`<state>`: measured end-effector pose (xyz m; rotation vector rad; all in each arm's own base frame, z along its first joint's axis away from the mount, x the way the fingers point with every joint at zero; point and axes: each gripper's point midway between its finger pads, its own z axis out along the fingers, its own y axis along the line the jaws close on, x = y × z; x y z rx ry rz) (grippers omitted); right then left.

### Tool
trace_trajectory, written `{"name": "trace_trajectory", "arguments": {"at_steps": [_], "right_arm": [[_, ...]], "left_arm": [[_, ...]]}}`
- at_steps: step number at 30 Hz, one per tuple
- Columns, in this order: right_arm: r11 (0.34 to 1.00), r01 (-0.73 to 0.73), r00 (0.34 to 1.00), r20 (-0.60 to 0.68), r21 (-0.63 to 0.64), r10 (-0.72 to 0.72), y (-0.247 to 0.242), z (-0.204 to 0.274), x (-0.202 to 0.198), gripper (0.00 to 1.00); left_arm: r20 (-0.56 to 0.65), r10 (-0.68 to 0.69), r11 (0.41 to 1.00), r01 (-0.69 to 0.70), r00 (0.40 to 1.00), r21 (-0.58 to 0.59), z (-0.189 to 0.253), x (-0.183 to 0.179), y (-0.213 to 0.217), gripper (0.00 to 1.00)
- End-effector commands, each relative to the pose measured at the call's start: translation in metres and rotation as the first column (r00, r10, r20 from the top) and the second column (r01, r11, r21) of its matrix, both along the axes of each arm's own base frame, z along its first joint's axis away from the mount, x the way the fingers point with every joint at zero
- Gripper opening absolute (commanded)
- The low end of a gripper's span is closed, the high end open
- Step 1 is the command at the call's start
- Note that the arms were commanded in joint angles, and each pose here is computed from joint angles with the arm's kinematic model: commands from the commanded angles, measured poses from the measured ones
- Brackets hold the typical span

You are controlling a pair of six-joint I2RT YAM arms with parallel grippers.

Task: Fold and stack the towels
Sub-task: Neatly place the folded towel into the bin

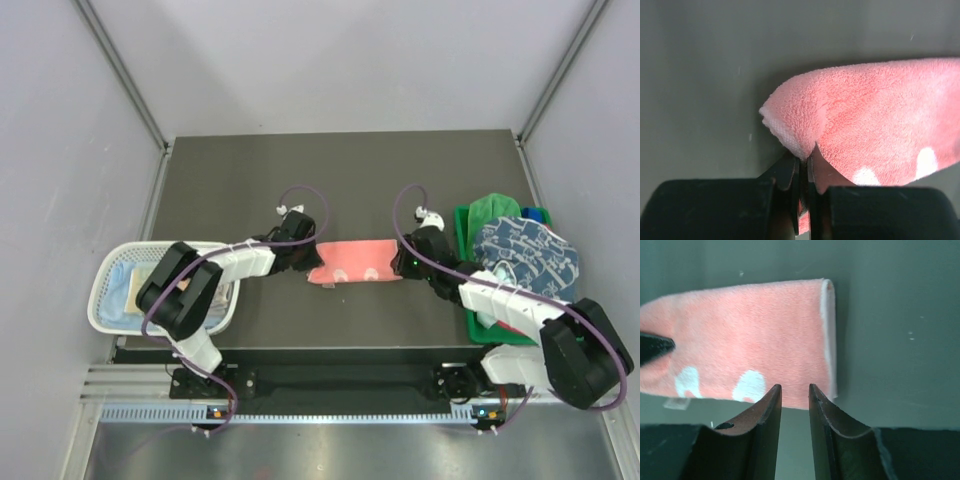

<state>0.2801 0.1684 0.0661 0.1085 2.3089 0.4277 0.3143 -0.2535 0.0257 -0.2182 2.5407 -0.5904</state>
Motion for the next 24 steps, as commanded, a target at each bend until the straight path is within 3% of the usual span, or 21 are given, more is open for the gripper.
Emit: {"name": "trace_trajectory", "arguments": {"at_steps": [1,8,9,12,13,16,19,24], "right_arm": [[0.999,-0.048,0.997,0.065,0.012,0.048,0.026,0.029,0.004,0.29],[0.988,-0.153,0.986,0.064,0.005,0.152,0.078,0.037,-0.005,0.29],[0.983,-0.184,0.981,0.061,0.002,0.183,0.089,0.036,-0.011,0.29],[0.974,-0.228,0.972,0.059,0.004,0.227,0.114,0.036,-0.017,0.29],[0.970,-0.243,0.969,0.053,0.001,0.243,0.122,0.035,-0.016,0.30],[0.958,-0.288,0.957,0.048,0.000,0.287,0.145,0.036,-0.022,0.31],[0.946,-0.325,0.945,0.055,0.012,0.324,0.164,0.040,-0.030,0.34],[0.929,-0.369,0.928,0.050,-0.018,0.370,0.191,0.036,-0.045,0.41]], "left_arm": [[-0.125,0.078,0.995,-0.071,0.989,0.066,-0.015,-0.049,0.021,0.00],[-0.108,0.165,0.986,-0.165,0.980,0.008,0.006,-0.078,0.036,0.00],[-0.105,0.174,0.985,-0.174,0.979,0.007,0.007,-0.082,0.037,0.14],[-0.071,0.187,0.982,-0.186,0.980,0.022,0.012,-0.086,0.050,0.33],[-0.058,0.179,0.984,-0.178,0.982,0.023,0.015,-0.085,0.050,0.46],[0.001,0.178,0.982,-0.178,0.984,0.055,0.034,-0.081,0.061,0.60],[0.080,0.223,0.969,-0.230,0.971,0.091,0.063,-0.073,0.081,0.62],[0.213,0.299,0.947,-0.316,0.930,0.052,0.131,-0.061,0.121,0.62]]}}
